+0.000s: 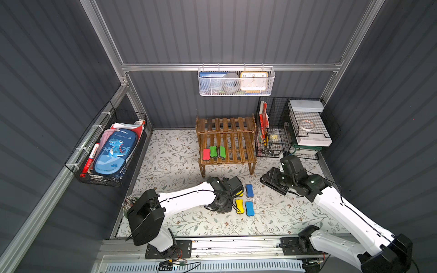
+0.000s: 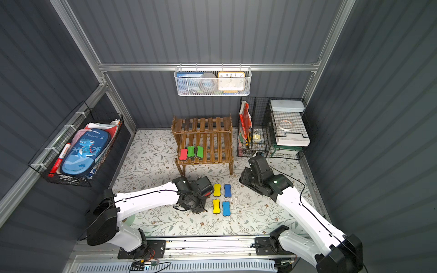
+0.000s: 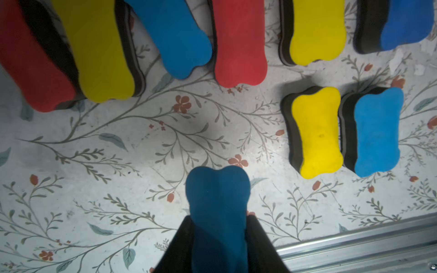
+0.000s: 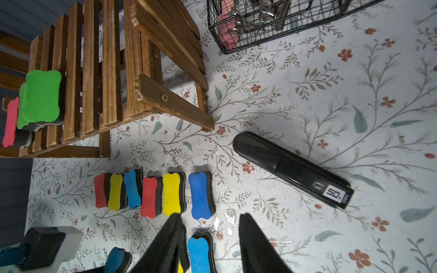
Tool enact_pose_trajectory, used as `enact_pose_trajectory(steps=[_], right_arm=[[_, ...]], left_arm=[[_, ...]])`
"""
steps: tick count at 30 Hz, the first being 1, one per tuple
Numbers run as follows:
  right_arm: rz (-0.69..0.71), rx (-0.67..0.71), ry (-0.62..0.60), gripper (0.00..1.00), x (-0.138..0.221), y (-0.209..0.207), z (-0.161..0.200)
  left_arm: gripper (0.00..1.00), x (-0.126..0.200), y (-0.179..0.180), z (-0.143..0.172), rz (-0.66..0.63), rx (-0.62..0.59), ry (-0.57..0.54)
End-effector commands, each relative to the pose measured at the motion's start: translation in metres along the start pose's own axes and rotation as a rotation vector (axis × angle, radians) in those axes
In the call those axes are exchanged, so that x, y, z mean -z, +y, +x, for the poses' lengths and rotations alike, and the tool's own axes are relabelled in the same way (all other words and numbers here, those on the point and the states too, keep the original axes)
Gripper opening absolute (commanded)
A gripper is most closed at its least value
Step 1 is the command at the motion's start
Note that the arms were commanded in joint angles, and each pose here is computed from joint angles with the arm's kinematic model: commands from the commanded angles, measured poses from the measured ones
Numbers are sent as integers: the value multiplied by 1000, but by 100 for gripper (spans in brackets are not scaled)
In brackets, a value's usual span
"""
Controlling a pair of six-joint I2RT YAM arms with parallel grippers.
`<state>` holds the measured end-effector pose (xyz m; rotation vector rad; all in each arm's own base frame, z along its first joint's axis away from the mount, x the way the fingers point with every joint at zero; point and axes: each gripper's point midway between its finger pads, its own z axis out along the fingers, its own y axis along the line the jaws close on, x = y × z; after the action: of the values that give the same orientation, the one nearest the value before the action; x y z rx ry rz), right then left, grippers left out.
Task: Remove the whiteboard erasers from the shelf
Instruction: Place the whiteboard eraser at the center of the board.
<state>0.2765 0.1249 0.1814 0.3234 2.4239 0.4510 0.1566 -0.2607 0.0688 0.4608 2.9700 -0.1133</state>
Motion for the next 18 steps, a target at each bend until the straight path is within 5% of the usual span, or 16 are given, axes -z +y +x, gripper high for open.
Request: enact_pose_trajectory(steps=[1,18], right_arm=[[4,7,-19,44,7,1,-9],[25,1,-26,46,11,-7,-16]], left_arm=[[34,-16,-7,1,8,-3,27],[32,-45,-23,-18,-28,-19,25]])
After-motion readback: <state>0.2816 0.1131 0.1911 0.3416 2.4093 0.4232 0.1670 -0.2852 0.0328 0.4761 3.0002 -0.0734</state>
